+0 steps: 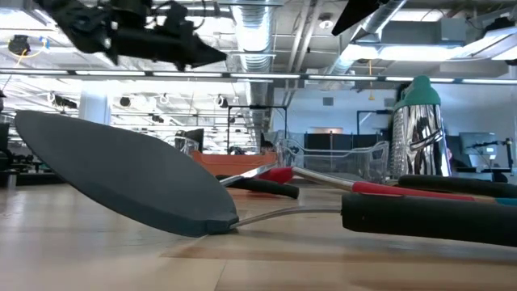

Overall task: Pick & Place Kitchen Items
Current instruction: Put the black spatula into the left transparent bin

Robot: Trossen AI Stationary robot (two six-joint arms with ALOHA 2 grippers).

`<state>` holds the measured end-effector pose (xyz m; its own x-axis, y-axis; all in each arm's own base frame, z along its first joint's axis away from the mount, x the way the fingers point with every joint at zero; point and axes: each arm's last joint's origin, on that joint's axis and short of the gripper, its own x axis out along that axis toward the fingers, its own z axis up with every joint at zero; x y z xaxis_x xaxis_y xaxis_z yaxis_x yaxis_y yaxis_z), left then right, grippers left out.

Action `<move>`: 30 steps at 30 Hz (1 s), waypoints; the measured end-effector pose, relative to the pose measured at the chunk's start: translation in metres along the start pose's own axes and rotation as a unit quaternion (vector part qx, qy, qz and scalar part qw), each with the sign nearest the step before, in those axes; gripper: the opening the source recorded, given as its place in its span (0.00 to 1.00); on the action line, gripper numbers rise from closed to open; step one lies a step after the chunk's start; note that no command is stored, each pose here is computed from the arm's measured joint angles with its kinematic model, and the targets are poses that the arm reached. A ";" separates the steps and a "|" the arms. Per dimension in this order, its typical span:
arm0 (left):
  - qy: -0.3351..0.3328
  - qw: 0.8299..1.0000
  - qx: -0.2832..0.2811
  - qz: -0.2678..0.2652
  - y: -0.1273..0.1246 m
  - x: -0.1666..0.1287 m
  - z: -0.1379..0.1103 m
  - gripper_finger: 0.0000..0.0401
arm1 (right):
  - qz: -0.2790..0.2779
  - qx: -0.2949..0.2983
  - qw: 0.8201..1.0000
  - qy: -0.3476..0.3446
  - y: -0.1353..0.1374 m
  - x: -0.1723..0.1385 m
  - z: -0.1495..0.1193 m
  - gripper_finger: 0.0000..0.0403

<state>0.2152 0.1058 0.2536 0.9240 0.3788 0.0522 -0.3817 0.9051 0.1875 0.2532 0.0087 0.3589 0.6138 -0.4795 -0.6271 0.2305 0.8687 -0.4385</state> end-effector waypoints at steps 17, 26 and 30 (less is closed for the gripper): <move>-0.048 0.998 -0.032 -0.036 -0.020 -0.059 0.004 0.00 | 0.002 -0.003 1.000 -0.018 -0.003 0.002 0.004 0.00; -0.026 0.997 -0.049 -0.057 -0.030 -0.062 -0.009 0.00 | 0.055 -0.018 0.995 -0.084 -0.017 0.010 0.016 0.00; -0.028 0.996 -0.050 -0.069 -0.034 -0.062 -0.009 0.00 | 0.040 -0.014 0.995 -0.095 -0.026 0.013 0.018 0.00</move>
<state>0.1702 0.0532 0.2355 0.9668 0.2401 0.0880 -0.2483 0.9637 0.0982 0.2690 -0.0181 0.3737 0.7612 -0.3746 -0.5294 0.1555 0.8980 -0.4117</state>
